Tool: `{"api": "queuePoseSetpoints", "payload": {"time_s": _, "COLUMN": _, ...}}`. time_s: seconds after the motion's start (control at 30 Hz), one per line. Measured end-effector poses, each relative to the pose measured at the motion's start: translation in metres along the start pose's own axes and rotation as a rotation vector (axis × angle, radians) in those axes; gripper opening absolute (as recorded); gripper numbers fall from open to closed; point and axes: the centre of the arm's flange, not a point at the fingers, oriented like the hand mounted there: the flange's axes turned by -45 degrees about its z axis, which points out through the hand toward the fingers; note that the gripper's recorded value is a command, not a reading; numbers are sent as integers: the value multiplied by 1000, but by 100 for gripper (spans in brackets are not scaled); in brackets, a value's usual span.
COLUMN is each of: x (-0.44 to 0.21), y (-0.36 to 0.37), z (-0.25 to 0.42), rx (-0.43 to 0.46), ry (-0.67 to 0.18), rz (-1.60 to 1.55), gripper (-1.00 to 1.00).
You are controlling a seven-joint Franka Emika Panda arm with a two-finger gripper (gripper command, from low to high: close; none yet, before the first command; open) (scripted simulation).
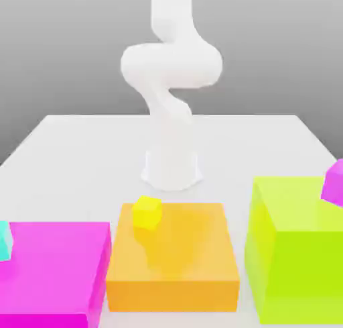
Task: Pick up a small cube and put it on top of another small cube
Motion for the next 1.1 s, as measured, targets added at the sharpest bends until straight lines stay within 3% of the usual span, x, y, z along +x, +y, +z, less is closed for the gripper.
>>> {"api": "queuePoseSetpoints", "payload": {"time_s": 0.2, "x": -11, "y": -82, "z": 87, "rx": 161, "ry": -173, "rz": -324, "gripper": 0}}
{"api": "queuePoseSetpoints", "payload": {"time_s": 0.43, "x": -64, "y": -193, "z": 170, "rx": 414, "ry": -343, "rz": -702, "gripper": 0}}
{"api": "queuePoseSetpoints", "payload": {"time_s": 0.73, "x": -184, "y": -324, "z": 233, "rx": 824, "ry": -506, "rz": -1126, "gripper": 0}}
{"api": "queuePoseSetpoints", "payload": {"time_s": 0.8, "x": -243, "y": -359, "z": 239, "rx": 924, "ry": -596, "rz": -1201, "gripper": 0}}
{"api": "queuePoseSetpoints", "payload": {"time_s": 0.93, "x": -361, "y": -380, "z": 244, "rx": 950, "ry": -864, "rz": -1202, "gripper": 0}}
{"api": "queuePoseSetpoints", "payload": {"time_s": 1.1, "x": -487, "y": -360, "z": 234, "rx": 846, "ry": -1195, "rz": -1154, "gripper": 0}}
